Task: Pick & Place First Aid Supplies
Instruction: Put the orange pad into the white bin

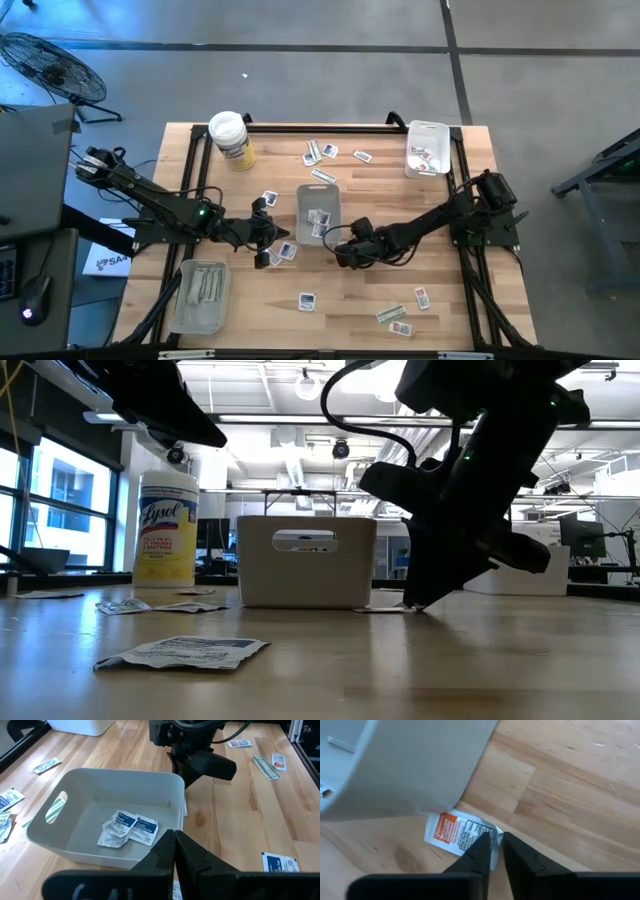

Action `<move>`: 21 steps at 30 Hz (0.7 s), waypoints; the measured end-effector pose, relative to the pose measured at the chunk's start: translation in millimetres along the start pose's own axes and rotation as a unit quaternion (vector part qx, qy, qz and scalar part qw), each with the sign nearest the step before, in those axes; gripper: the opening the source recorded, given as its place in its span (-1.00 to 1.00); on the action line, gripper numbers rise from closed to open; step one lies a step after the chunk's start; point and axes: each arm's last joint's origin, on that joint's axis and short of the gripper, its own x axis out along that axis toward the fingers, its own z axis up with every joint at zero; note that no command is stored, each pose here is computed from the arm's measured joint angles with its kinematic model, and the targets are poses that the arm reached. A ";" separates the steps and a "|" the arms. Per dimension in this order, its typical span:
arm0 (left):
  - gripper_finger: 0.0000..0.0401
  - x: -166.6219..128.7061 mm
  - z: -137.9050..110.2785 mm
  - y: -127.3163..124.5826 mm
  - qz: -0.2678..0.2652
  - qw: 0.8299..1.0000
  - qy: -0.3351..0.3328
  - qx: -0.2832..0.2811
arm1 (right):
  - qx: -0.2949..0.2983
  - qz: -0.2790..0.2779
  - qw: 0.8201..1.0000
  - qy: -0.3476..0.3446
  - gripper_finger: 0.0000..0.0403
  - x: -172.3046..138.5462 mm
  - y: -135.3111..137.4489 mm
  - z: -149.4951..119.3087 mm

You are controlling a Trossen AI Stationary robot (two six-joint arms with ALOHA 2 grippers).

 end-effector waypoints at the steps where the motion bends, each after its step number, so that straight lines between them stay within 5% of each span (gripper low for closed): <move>1: -0.99 0.0 -0.1 0.0 0.000 1.000 0.000 0.000 | -0.003 0.000 1.000 0.000 -0.83 0.0 0.0 0.0; 10: -0.99 0.0 -2.2 0.7 0.004 1.000 0.011 -0.005 | -0.049 -0.014 0.999 0.018 -0.99 -6.7 -3.2 -1.5; 21: -0.99 0.0 -3.2 1.1 0.005 1.000 0.015 -0.005 | -0.069 -0.118 0.991 -0.005 -0.99 -72.9 -31.5 12.7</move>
